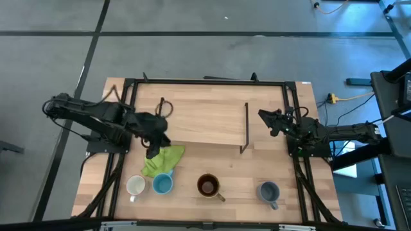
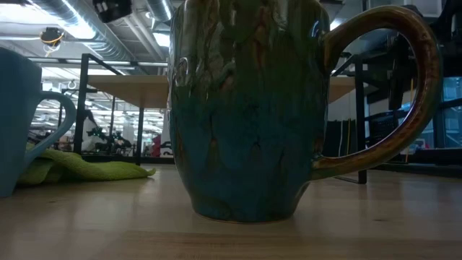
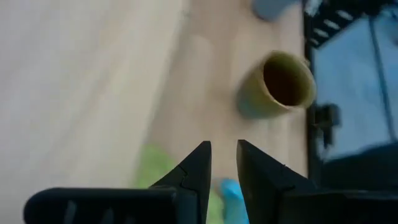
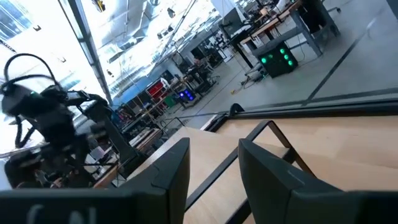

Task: Stack small to large cups/mugs on shelf
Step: Put the blue mug on the shelf

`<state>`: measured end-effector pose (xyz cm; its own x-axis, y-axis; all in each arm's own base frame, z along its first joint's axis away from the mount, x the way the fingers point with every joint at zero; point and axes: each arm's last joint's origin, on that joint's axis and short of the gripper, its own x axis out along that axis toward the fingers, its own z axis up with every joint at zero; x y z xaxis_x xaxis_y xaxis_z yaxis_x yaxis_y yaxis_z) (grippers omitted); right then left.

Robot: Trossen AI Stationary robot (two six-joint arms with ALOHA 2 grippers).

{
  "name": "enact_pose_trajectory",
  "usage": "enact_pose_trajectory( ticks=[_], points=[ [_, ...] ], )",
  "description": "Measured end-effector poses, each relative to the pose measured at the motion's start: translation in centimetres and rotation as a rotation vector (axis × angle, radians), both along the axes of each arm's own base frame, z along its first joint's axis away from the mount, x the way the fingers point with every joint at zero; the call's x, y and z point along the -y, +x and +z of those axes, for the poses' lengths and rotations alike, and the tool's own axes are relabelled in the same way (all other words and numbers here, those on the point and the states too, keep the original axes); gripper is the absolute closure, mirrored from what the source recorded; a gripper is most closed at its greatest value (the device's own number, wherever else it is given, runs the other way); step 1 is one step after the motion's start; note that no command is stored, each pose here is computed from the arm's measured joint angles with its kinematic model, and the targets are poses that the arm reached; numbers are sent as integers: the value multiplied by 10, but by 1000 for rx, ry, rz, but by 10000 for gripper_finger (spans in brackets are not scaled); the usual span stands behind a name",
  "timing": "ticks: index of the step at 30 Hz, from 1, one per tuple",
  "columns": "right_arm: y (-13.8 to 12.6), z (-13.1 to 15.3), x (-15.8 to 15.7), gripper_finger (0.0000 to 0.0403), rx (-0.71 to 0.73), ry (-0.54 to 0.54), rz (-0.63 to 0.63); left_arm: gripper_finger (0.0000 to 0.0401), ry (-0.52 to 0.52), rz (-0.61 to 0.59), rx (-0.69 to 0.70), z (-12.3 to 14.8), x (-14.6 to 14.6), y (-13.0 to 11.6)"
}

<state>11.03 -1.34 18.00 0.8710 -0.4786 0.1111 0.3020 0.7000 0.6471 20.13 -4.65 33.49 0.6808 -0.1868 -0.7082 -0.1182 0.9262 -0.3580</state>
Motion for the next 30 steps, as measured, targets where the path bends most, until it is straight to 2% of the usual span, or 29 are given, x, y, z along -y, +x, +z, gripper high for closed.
enact_pose_trajectory(
  ticks=[4,7,9,11,13,17,22,25,28,30],
  points=[
    [0,0,0,265,-1,0,0,330,4,-113,92,-4,11,28],
    [0,0,0,265,-1,-1,0,330,31,-137,83,-16,1,48],
    [0,0,0,265,-1,0,0,330,8,-158,82,-20,-9,61],
    [0,0,0,265,-2,-1,0,330,-1,-182,100,-11,-17,75],
    [0,0,0,265,-2,-1,0,330,37,-208,77,2,-21,80],
    [0,0,0,265,-2,-1,0,330,160,-238,-105,8,-19,69],
    [0,0,0,265,-3,-1,0,330,123,-255,-269,-11,-4,49],
    [0,0,0,265,-3,-1,0,330,101,-239,-310,-21,14,33],
    [0,-1,0,265,-10,-2,0,330,122,-155,-274,-22,29,14],
    [0,-1,0,265,-10,-2,1,330,99,-93,-260,-23,34,-2]
  ],
)
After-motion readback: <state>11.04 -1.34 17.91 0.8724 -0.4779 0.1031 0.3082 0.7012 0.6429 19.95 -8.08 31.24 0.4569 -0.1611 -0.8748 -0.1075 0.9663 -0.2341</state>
